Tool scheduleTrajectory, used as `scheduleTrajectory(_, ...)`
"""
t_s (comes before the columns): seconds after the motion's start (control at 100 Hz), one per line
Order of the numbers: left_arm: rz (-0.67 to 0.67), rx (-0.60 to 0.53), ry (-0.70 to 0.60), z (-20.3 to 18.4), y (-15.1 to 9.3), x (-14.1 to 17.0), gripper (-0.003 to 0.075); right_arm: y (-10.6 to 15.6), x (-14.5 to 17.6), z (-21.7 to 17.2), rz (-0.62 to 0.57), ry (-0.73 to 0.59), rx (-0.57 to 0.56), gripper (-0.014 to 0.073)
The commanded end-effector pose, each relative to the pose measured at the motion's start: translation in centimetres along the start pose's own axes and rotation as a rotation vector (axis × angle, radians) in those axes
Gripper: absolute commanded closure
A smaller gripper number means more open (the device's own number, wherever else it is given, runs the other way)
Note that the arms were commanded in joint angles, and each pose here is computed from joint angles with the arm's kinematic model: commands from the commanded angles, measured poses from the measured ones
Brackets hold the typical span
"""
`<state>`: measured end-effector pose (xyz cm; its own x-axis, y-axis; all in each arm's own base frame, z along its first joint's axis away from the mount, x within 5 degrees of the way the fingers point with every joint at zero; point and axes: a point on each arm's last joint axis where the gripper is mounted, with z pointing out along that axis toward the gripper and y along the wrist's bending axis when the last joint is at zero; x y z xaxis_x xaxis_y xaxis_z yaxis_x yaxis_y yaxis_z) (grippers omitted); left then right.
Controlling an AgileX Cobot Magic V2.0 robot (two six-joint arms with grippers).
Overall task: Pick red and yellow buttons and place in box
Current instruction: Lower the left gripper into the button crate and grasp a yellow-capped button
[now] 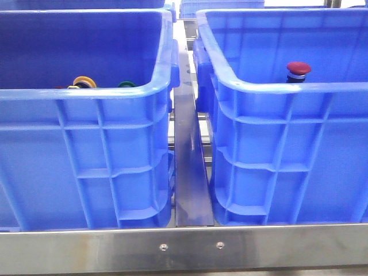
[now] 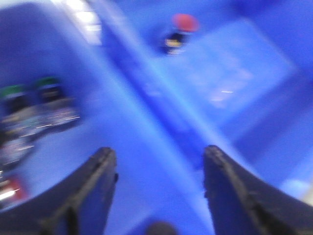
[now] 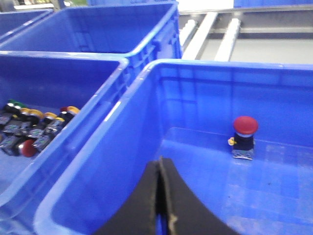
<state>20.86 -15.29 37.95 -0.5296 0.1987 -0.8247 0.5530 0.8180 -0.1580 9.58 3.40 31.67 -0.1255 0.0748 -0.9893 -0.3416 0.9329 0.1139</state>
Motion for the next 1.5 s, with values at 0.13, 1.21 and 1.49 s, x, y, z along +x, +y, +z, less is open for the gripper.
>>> scheduleTrajectory(0.13,-0.082,-0.140,-0.031,-1.6,4.1,-1.0,0.0396,0.4,-0.9,-1.1,-0.019,-0.054,-0.015,0.0636)
scheduleTrajectory(1.21,-0.278,-0.386,0.410,10.3,13.4,-3.1,0.0195,0.4,-0.8,-1.1,-0.019,-0.050,-0.018,0.0636)
scheduleTrajectory(1.49,-0.326,-0.346,0.445,13.7,14.1,-2.7,0.0195,0.4,-0.8,-1.1,-0.019,-0.050,-0.018,0.0636)
